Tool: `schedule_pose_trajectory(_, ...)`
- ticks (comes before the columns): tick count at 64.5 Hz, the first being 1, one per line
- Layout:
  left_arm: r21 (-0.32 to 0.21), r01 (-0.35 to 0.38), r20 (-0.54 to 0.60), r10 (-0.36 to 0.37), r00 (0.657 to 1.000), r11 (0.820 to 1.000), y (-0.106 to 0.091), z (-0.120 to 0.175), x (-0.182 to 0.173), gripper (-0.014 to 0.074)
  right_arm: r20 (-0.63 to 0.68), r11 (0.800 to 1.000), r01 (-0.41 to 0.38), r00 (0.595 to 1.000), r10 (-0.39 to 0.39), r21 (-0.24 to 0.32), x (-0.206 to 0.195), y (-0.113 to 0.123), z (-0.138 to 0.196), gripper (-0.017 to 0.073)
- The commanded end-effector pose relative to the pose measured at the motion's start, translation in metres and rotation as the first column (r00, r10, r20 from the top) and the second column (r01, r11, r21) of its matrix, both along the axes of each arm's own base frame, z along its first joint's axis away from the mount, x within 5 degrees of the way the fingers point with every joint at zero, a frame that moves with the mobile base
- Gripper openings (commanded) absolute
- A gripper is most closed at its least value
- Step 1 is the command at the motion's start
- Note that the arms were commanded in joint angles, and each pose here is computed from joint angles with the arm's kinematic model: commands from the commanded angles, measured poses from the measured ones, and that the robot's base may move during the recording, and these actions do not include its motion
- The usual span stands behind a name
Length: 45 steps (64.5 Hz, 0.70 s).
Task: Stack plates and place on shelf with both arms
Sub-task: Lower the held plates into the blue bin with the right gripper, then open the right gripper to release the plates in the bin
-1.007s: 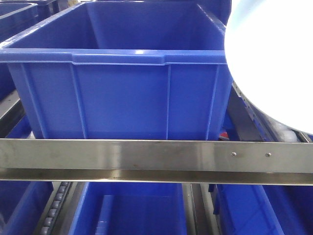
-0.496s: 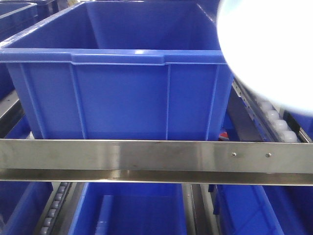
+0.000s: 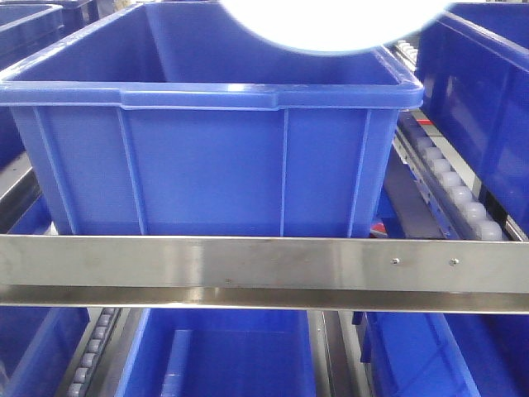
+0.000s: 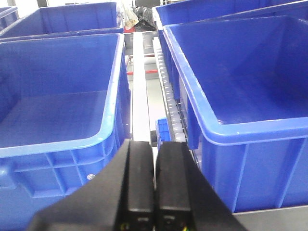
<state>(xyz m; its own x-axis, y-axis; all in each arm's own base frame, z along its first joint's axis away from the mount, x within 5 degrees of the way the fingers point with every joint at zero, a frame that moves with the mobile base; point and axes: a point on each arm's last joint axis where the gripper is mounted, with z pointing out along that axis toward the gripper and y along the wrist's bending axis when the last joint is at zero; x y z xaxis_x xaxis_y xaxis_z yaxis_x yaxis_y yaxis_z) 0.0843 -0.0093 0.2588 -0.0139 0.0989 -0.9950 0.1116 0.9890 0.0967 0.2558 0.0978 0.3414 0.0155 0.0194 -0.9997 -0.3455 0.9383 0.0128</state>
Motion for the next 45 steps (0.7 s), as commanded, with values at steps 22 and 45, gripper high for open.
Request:
schedule_pose_trajectory(22, -0.03, -0.003, 0.116, 0.006, 0.993, 1.0, 0.0, 0.02, 0.0, 0.0082, 0.152, 0.997, -0.057, 0.987, 0.047, 0.059, 0.086, 0.056, 0.022, 0.0132)
schedule_pose_trajectory(45, -0.03, -0.003, 0.116, 0.006, 0.993, 1.0, 0.0, 0.02, 0.0, 0.0082, 0.085, 0.997, -0.061, 0.995, 0.058, 0.036, 0.105, 0.068, 0.007, 0.0418)
